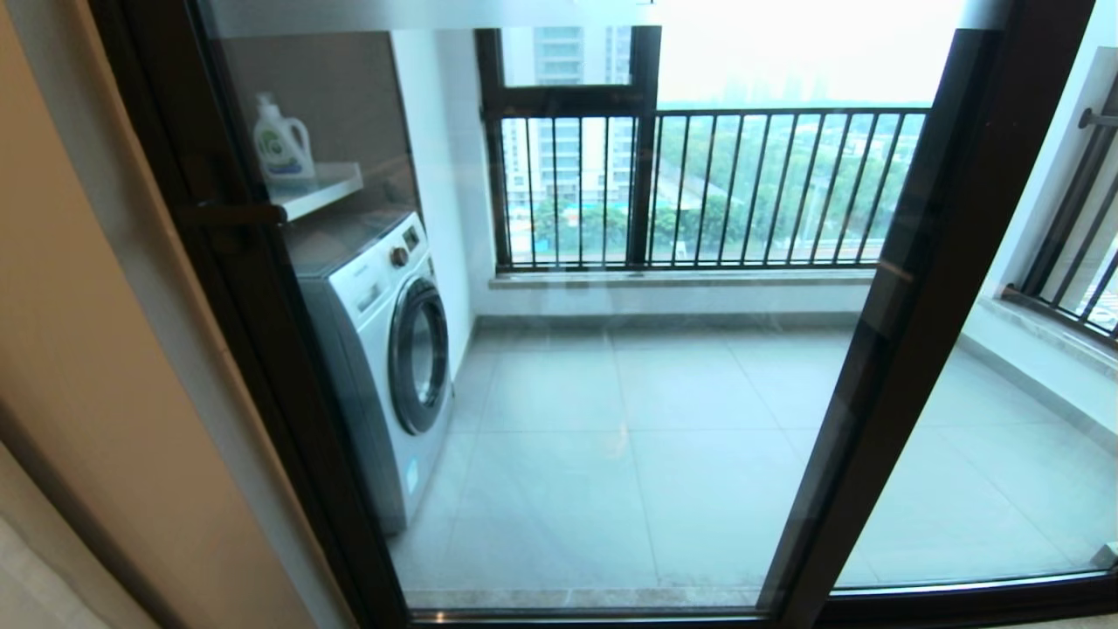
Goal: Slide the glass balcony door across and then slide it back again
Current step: Open the slid door
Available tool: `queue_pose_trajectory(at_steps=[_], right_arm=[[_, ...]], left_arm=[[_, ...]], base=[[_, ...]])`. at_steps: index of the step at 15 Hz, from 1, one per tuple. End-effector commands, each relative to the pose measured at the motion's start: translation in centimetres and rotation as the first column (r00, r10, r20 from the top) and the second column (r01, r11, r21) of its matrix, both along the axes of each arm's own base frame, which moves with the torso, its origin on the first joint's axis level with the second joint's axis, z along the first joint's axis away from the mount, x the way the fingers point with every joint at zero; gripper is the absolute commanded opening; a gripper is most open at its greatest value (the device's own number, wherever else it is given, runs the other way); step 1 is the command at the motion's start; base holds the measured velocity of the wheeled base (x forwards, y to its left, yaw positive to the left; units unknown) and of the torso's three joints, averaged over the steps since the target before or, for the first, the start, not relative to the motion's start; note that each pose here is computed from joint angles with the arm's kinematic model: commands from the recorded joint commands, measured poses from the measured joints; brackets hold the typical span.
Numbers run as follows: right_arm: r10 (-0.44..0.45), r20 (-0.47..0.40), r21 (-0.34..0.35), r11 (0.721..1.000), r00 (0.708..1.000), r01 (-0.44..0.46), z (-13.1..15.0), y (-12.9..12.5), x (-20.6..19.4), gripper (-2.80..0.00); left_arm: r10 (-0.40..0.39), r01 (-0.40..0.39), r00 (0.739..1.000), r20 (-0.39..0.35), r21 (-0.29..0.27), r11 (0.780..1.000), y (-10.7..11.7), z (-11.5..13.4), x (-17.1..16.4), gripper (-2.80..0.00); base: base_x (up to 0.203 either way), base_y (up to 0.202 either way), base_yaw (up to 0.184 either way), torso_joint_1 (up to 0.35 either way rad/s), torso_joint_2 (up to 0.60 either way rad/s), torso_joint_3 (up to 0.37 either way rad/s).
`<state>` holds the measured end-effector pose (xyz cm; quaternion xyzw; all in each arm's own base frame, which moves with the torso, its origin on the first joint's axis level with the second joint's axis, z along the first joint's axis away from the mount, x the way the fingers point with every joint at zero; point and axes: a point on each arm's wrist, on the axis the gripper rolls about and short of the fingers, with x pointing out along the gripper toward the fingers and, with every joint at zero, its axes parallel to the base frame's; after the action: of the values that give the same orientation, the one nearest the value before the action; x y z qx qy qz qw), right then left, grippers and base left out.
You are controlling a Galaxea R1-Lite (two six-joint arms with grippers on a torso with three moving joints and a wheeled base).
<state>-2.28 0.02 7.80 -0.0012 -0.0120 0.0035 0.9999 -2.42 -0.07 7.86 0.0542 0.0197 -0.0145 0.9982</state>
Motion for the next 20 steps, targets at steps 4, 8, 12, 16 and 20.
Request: queue_pose_trajectory(at_steps=[4,8,12,16,20], right_arm=[[0.001,-0.009,-0.001,1.000,1.000,-0.001,-0.3,0.0,0.1,-2.80],[0.001,-0.009,-0.001,1.000,1.000,-0.001,-0.3,0.0,0.1,-2.80],[0.001,-0.007,-0.001,1.000,1.000,-0.001,-0.3,0.0,0.1,-2.80],[0.001,-0.008,-0.001,1.000,1.000,-0.001,-0.3,0.0,0.1,-2.80],[0.001,-0.009,-0.001,1.000,1.000,-0.001,-0.3,0.0,0.1,-2.80]], left_arm=[[-0.016,0.016,1.000,-0.025,-0.009,1.000,0.0,8.1,2.4,-2.80],[-0.054,0.052,0.998,-0.044,-0.045,0.998,-0.1,14.2,10.0,-2.80],[-0.111,0.115,0.990,0.083,-0.051,0.992,-0.2,21.8,18.6,-2.80],[-0.148,0.153,0.984,0.099,-0.051,0.987,-0.3,24.2,26.4,-2.80],[-0.139,0.145,0.988,0.067,-0.096,0.985,0.3,23.5,32.6,-2.80]], base=[[0.000,0.000,0.000,0.000,0.00,0.000],[0.000,0.000,0.000,0.000,0.00,0.000],[0.000,0.000,0.000,0.000,0.00,0.000],[0.000,0.000,0.000,0.000,0.00,0.000],[0.000,0.000,0.000,0.000,0.00,0.000]])
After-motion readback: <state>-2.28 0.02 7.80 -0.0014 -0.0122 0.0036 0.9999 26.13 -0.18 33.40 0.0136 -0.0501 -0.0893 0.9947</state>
